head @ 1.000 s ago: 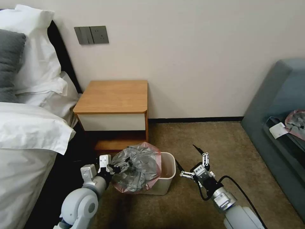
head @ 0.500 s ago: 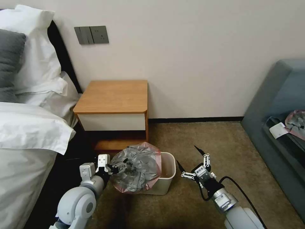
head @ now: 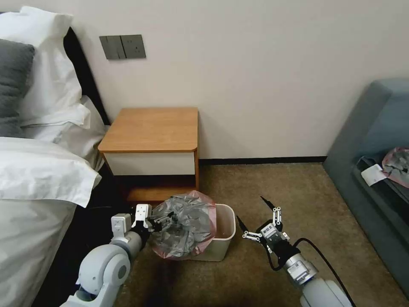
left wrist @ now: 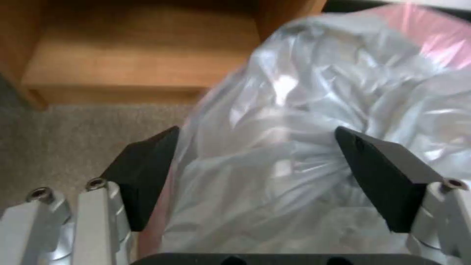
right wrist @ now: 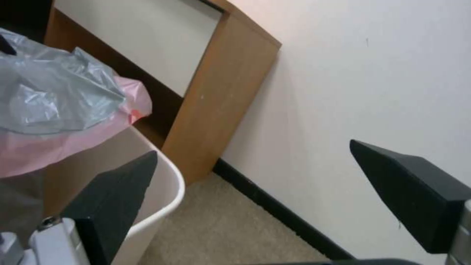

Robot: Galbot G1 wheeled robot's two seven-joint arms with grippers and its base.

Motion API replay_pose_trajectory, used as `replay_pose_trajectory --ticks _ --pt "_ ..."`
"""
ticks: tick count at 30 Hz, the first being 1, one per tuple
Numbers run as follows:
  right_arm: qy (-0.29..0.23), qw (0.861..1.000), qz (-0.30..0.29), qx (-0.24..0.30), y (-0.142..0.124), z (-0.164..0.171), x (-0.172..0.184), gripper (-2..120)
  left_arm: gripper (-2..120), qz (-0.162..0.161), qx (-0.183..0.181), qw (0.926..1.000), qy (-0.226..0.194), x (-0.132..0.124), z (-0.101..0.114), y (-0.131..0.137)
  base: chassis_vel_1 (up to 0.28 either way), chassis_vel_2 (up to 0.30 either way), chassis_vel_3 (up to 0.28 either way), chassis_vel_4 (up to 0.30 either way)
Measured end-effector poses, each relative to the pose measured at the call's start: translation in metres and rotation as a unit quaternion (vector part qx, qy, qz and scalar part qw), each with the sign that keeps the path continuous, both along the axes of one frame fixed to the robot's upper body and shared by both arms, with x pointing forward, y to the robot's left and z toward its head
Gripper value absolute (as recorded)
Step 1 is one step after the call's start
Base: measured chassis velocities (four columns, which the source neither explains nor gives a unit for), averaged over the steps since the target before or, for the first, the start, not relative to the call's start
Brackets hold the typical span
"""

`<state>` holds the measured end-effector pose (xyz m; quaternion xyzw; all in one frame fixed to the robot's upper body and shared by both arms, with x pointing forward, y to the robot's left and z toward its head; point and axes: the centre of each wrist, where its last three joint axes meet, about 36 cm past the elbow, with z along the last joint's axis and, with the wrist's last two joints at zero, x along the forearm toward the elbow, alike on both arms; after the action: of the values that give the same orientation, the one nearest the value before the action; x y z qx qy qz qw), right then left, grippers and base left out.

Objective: Pick up the garbage bag from the table and place it over the trash can.

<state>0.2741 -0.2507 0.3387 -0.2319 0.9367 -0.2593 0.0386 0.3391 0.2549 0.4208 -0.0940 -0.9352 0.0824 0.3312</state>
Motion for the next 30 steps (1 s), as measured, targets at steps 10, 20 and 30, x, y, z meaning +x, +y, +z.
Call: replay_pose_trajectory --ticks 10,20,30 --pt "0.001 1.000 -0.005 0.001 0.000 -0.003 -0.004 100 67 -0.020 -0.027 0.9992 0.020 0.009 -0.018 0.002 0.000 0.000 0.000 0.000" --pt "-0.001 1.000 -0.005 0.003 0.002 -0.004 -0.005 100 36 -0.016 -0.026 0.9992 0.027 0.012 -0.024 0.004 0.000 0.000 0.000 0.000" --pt "-0.003 1.000 -0.005 0.002 0.001 -0.002 -0.005 100 10 -0.007 -0.025 0.9993 0.028 0.009 -0.025 0.002 0.000 0.000 0.000 0.000"
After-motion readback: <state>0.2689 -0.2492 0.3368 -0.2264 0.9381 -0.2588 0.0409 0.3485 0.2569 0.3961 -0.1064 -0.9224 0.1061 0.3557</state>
